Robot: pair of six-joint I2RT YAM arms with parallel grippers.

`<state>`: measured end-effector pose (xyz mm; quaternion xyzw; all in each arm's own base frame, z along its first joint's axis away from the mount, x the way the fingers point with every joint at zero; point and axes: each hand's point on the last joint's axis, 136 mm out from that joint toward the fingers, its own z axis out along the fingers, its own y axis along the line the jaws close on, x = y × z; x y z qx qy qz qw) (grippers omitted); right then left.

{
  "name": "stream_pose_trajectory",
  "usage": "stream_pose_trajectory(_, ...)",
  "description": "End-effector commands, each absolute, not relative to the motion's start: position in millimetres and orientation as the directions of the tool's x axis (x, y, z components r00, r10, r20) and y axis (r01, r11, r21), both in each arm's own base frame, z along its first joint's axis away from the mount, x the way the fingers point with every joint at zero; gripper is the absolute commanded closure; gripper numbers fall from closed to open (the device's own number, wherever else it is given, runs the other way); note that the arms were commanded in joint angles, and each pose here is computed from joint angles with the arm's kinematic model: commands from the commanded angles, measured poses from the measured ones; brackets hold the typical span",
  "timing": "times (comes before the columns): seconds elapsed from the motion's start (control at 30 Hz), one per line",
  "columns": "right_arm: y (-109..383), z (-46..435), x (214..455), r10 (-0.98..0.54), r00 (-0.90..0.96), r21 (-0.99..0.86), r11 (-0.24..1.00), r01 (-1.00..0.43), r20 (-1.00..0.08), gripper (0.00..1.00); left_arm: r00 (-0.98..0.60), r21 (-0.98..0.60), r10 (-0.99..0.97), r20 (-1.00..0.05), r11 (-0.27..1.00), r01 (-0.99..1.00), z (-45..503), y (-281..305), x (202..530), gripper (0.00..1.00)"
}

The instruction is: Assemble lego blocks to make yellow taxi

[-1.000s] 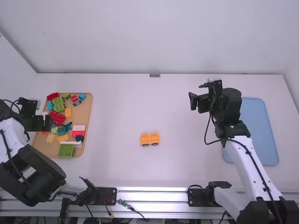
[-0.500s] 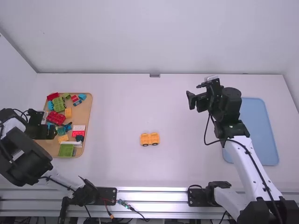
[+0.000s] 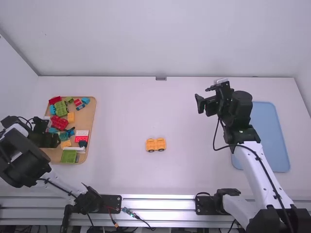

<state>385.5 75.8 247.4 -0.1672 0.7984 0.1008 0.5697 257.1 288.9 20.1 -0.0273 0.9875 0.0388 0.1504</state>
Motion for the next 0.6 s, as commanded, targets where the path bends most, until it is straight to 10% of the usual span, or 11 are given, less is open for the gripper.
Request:
stream_pose_trajectory(0.0, 76.0, 263.4, 390.8, -0.150, -0.264, -0.040, 0.924, -0.381, -0.953, 0.01, -0.956, 0.058, -0.034, -0.292, 0.997, -0.053, 12.2, 286.6, 256.9, 0.13)
stream_pose_trajectory(0.57, 76.2, 263.4, 390.8, -0.150, -0.263, -0.040, 0.923, -0.382, -0.953, 0.01, -0.948, 0.045, -0.096, -0.305, 0.992, -0.115, -7.6, 290.3, 256.6, 0.20)
